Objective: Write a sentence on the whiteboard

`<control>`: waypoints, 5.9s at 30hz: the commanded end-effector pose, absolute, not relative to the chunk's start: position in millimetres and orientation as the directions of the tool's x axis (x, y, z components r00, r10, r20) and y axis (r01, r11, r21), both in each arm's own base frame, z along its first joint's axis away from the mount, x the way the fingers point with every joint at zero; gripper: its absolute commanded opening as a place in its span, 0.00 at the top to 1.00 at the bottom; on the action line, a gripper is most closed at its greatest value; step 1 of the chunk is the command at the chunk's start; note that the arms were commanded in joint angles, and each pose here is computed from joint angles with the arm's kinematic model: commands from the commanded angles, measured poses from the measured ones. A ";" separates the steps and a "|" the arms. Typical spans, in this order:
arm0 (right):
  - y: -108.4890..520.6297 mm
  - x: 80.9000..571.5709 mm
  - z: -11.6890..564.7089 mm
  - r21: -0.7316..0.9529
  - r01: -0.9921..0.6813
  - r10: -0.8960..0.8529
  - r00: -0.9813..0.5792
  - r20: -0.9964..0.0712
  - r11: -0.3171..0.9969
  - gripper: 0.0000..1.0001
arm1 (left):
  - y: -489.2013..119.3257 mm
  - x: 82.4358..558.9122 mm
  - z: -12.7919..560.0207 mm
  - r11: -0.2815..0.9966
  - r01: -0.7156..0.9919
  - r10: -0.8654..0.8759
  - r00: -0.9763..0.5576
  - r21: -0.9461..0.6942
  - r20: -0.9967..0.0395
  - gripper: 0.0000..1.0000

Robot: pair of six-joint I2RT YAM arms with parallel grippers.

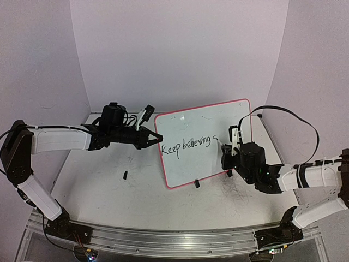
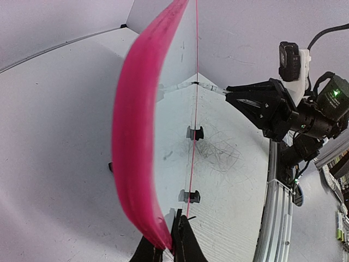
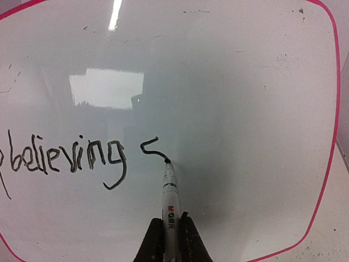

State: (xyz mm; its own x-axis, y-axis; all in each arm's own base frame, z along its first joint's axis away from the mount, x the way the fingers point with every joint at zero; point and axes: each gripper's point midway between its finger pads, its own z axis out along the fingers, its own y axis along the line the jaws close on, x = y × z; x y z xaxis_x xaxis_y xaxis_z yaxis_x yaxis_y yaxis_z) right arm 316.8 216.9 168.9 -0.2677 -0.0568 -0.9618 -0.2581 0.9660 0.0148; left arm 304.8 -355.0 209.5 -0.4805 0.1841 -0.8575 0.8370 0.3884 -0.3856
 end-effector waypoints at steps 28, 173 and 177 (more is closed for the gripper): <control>214.1 319.1 210.9 0.068 -0.263 0.018 -0.188 -0.982 0.962 1.00 | -345.0 308.5 196.2 0.446 0.852 0.261 -0.419 -0.276 -0.870 1.00; 217.4 318.0 206.5 0.054 -0.333 -0.007 -0.181 -0.984 0.941 1.00 | -343.6 308.6 199.5 0.458 0.854 0.265 -0.396 -0.247 -0.879 1.00; 213.7 319.6 205.3 0.058 -0.323 -0.003 -0.184 -0.983 0.945 1.00 | -344.4 307.8 198.8 0.456 0.855 0.268 -0.396 -0.247 -0.878 1.00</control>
State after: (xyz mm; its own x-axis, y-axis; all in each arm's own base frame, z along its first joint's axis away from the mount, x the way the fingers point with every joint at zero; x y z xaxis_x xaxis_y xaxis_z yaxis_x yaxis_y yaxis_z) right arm 312.1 211.9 182.9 -0.2304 -0.0488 -0.9719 -0.3286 0.9440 0.0305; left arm 299.8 -355.3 213.1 -0.4567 0.1994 -0.8670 0.8491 0.3884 -0.3580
